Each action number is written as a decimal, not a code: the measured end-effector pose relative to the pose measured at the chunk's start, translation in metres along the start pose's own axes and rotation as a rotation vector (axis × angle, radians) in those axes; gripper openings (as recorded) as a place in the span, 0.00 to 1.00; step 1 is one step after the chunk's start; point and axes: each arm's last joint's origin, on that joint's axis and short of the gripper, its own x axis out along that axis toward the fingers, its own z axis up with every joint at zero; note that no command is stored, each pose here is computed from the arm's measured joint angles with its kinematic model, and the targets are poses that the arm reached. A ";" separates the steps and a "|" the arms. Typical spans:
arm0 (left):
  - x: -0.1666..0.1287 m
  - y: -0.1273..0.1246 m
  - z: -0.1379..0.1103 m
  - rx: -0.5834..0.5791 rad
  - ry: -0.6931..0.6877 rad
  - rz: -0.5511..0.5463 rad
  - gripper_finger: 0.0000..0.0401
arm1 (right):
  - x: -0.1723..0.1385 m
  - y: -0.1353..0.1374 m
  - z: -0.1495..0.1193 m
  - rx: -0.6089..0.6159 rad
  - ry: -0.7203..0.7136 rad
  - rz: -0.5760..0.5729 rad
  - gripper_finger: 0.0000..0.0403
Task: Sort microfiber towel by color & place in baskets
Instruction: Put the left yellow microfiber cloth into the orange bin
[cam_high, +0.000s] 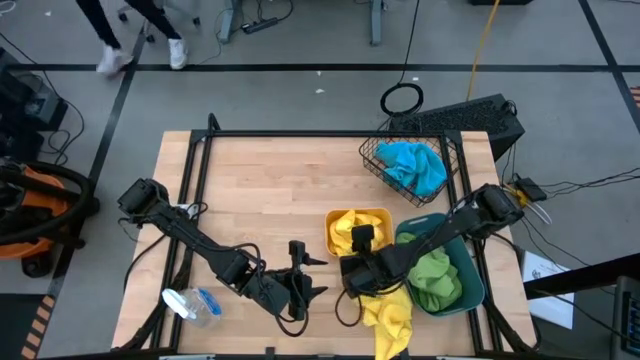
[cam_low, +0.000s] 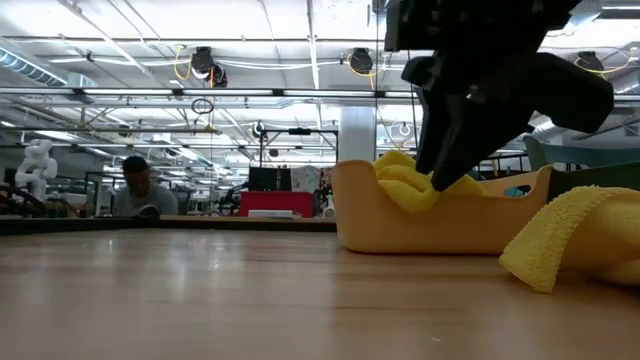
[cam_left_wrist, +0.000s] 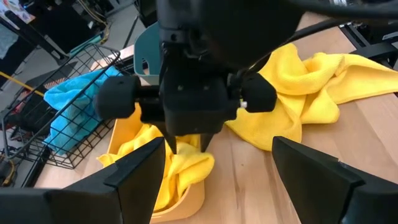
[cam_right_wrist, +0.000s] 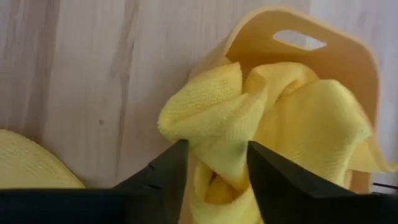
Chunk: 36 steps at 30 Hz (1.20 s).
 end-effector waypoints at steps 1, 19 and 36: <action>0.000 0.000 0.000 0.000 0.000 0.000 0.75 | 0.001 -0.002 0.000 0.006 0.007 0.013 0.37; 0.000 0.000 0.000 0.000 0.000 0.000 0.75 | 0.015 -0.028 0.004 -0.033 0.042 0.025 0.02; 0.000 0.000 0.000 -0.001 0.001 0.000 0.75 | 0.001 -0.065 0.002 0.024 0.042 -0.017 0.00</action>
